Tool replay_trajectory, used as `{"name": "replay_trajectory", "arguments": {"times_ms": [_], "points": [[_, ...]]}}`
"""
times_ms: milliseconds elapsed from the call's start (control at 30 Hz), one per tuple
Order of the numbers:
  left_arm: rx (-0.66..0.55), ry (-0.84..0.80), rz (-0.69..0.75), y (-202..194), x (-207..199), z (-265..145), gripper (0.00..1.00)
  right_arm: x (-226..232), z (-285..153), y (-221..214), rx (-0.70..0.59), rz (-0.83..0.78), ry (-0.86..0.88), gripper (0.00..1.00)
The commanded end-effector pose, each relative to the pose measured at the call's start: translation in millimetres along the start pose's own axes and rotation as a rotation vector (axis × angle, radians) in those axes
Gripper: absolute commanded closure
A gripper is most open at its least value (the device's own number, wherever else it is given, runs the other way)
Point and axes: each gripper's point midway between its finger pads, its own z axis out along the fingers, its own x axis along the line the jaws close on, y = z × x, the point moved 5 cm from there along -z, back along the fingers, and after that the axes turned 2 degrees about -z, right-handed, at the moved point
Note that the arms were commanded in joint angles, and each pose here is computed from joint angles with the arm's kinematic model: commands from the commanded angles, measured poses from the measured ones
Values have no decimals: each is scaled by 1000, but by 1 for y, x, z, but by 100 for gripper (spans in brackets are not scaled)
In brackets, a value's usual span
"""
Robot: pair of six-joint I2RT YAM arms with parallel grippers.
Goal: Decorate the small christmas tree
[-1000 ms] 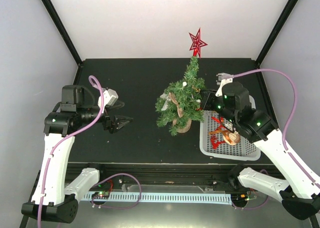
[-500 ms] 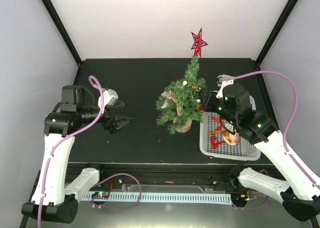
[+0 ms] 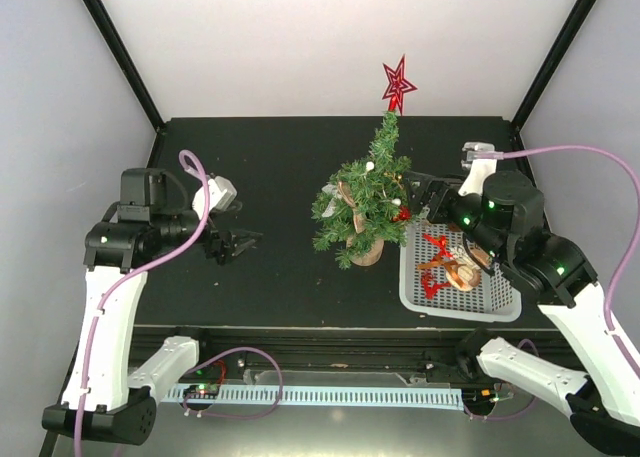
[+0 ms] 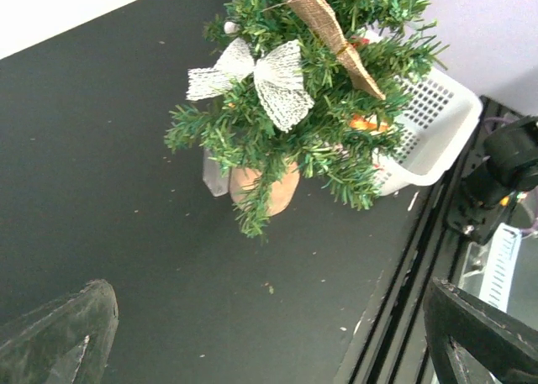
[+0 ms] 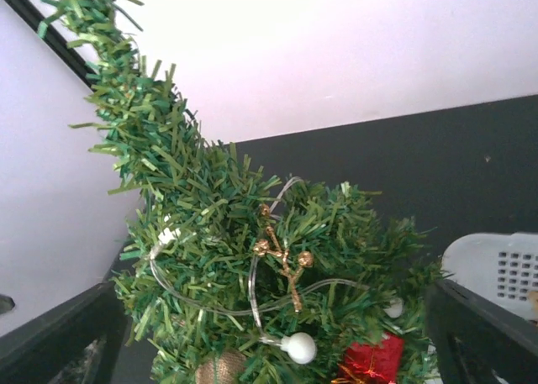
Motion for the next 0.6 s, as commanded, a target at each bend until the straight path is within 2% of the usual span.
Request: {"name": "replay_trajectory", "arguments": {"times_ms": [0,133,367,567], "points": [[34,64,86,11,-4,-13,1,-2,-14,-2,40,-97,-14,0],[20,75,125,15,-18,-26,1,-18,-28,-15,82,-151,-70,0],[-71,46,195,3,-52,-40,1,-32,-81,-24,53,-182,-38,0],[-117,46,209,-13,-66,-47,1,-48,-148,-10,-107,-145,-33,0]]}}
